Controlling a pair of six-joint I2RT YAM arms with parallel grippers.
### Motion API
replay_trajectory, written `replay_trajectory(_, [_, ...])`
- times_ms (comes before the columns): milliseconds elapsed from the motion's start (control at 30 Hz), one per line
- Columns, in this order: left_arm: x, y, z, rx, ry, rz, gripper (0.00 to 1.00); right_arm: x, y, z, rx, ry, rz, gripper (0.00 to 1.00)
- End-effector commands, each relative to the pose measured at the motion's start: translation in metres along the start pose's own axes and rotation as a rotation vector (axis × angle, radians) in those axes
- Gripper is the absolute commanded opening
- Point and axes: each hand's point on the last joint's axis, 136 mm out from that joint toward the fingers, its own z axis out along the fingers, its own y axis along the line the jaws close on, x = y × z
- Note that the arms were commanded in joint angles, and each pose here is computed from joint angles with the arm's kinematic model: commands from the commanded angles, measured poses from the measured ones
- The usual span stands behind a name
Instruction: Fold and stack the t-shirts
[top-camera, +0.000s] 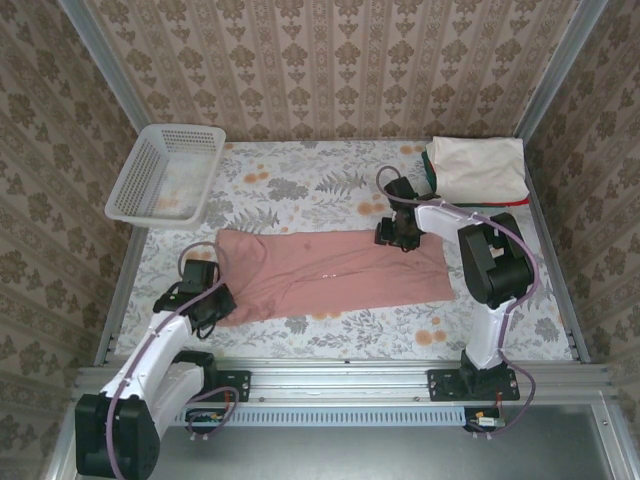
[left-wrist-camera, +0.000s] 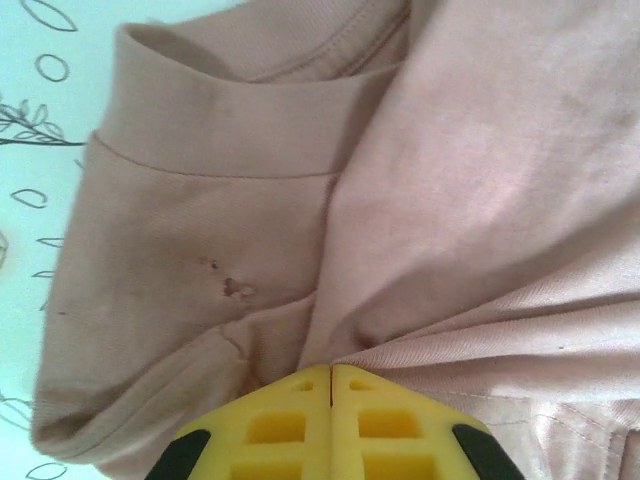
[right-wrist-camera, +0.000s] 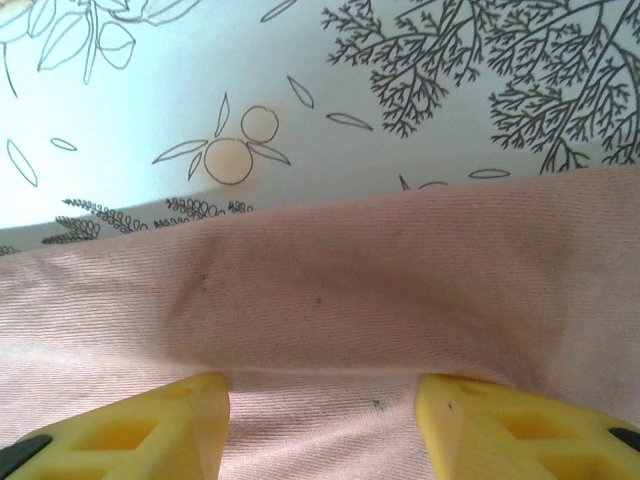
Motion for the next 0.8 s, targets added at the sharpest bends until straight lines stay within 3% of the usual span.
replay_trajectory(0, [0.006,0.012,-0.002,-0.061,0.008,-0.026,0.00,0.010,-0.013,0.017,0.010,0.057,0.027,0.57])
replay_trajectory(100, [0.007,0.011,-0.007,-0.050,-0.009,-0.043,0.00,0.003,-0.014,0.013,-0.006,0.044,0.048,0.57])
replay_trajectory(200, [0.006,-0.015,-0.017,0.137,-0.040,-0.073,0.00,0.000,-0.015,0.007,0.004,0.028,0.044,0.58])
replay_trajectory(233, [0.004,-0.027,-0.022,0.216,-0.053,-0.089,0.04,-0.002,-0.016,0.004,0.009,0.021,0.044,0.58])
replay_trajectory(300, [0.001,-0.047,-0.035,0.356,-0.088,-0.104,0.27,-0.004,-0.015,-0.004,0.006,0.003,0.039,0.58])
replay_trajectory(333, [-0.001,-0.049,-0.041,0.376,-0.103,-0.103,0.30,-0.004,-0.014,-0.008,0.006,-0.007,0.037,0.58])
replay_trajectory(533, [-0.022,-0.047,-0.058,0.315,-0.174,-0.073,0.47,0.011,-0.009,-0.037,0.036,-0.078,-0.017,0.59])
replay_trajectory(767, [-0.088,-0.110,-0.031,0.339,-0.130,0.062,0.52,0.042,-0.040,-0.032,0.144,-0.053,0.003,0.60])
